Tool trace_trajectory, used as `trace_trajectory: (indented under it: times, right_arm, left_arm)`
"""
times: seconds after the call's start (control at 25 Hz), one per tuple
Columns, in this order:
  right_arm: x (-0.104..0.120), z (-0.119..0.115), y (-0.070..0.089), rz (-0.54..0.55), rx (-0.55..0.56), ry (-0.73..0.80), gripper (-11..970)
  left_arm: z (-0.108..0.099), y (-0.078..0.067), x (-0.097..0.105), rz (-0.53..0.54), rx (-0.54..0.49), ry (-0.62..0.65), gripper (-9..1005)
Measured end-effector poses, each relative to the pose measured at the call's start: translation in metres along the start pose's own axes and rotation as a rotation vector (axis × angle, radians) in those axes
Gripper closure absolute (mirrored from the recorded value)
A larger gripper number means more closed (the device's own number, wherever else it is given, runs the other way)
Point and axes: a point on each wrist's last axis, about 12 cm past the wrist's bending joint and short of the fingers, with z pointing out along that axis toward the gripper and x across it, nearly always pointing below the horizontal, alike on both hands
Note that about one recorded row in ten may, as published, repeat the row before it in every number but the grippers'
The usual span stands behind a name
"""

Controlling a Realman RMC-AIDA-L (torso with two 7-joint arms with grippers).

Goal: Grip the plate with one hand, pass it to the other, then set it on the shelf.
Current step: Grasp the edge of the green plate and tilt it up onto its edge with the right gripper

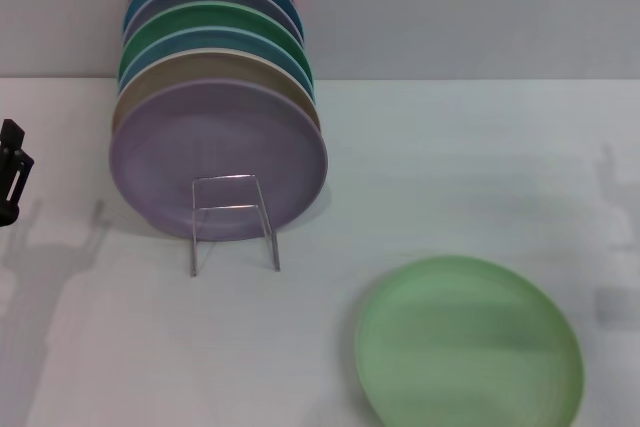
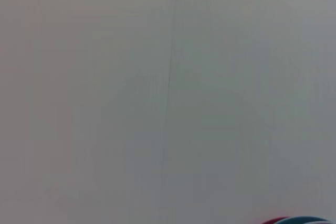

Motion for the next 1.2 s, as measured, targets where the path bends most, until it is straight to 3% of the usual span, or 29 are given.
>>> trace_trajectory:
  times: [0.16, 0.48, 0.64, 0.72, 0.84, 1.08, 1.2]
  right_arm:
    - [-0.001, 0.004, 0.007, 0.06, -0.027, 0.004, 334]
    - [-0.001, 0.007, 0.008, 0.068, -0.039, 0.013, 334]
    - [-0.002, 0.007, 0.005, -0.044, 0.001, 0.009, 334]
    - [-0.007, 0.009, 0.009, -0.184, 0.029, -0.003, 334]
    - [-0.015, 0.011, 0.017, -0.257, 0.059, -0.014, 334]
    - [-0.025, 0.023, 0.034, -0.131, 0.05, 0.041, 335]
    - [-0.03, 0.034, 0.054, -0.03, -0.018, 0.12, 335]
  left_arm:
    - [0.002, -0.001, 0.001, -0.002, 0.002, 0.007, 213]
    - [0.006, -0.005, 0.002, -0.017, 0.006, 0.007, 214]
    - [0.009, -0.006, 0.002, -0.018, 0.01, 0.008, 214]
    - [0.01, -0.006, 0.002, -0.016, 0.011, 0.008, 214]
    - [0.01, -0.006, 0.002, -0.016, 0.012, 0.008, 214]
    - [0.01, -0.004, 0.003, -0.01, 0.008, 0.023, 215]
    - [0.01, -0.004, 0.003, -0.009, 0.007, 0.024, 215]
